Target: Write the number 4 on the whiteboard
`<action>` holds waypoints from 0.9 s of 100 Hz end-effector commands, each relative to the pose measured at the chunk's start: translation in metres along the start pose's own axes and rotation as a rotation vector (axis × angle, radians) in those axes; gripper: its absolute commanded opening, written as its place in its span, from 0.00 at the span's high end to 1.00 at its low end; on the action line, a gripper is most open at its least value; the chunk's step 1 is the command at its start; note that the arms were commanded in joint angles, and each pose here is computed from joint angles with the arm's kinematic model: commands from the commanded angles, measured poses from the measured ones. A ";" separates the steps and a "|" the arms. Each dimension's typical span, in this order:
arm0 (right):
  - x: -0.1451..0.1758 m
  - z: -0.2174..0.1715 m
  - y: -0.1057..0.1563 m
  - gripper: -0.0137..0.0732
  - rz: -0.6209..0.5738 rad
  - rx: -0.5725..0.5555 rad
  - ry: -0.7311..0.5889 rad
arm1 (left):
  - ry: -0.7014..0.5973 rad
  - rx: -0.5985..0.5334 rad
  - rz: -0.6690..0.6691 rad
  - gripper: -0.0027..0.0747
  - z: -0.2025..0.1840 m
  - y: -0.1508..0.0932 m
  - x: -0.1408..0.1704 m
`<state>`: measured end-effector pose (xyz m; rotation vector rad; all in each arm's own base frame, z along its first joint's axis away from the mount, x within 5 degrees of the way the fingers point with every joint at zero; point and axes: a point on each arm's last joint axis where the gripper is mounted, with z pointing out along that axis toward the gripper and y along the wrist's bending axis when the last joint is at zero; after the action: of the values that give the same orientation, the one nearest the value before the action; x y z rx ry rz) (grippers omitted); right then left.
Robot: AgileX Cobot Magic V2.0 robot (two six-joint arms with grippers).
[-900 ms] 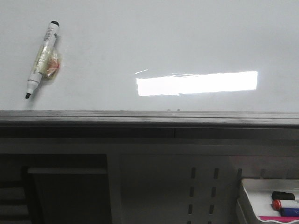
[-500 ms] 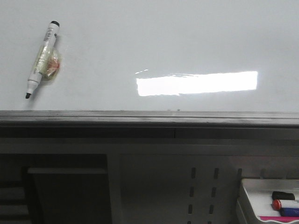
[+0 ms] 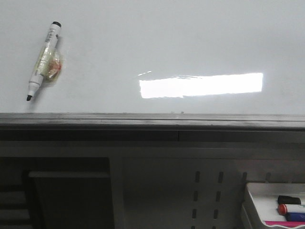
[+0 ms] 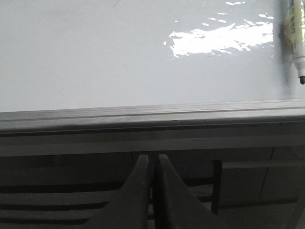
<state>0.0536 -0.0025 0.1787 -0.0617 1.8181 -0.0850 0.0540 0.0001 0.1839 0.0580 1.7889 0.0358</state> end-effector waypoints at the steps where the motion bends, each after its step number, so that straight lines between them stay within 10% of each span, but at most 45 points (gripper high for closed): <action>1: 0.003 0.001 0.000 0.92 -0.003 0.007 -0.026 | -0.078 -0.005 0.002 0.99 0.001 0.000 0.002; 33: -0.008 0.000 -0.002 0.92 -0.099 0.031 -0.147 | -0.086 -0.005 -0.001 0.99 0.001 0.000 0.001; 90: -0.029 -0.001 0.000 0.92 0.109 -0.021 -0.166 | -0.159 0.018 -0.114 0.99 0.001 0.000 -0.025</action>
<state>0.0567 0.0004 0.1902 0.0045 1.6933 0.0137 0.0566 -0.0020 0.1956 -0.0055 1.6695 -0.0499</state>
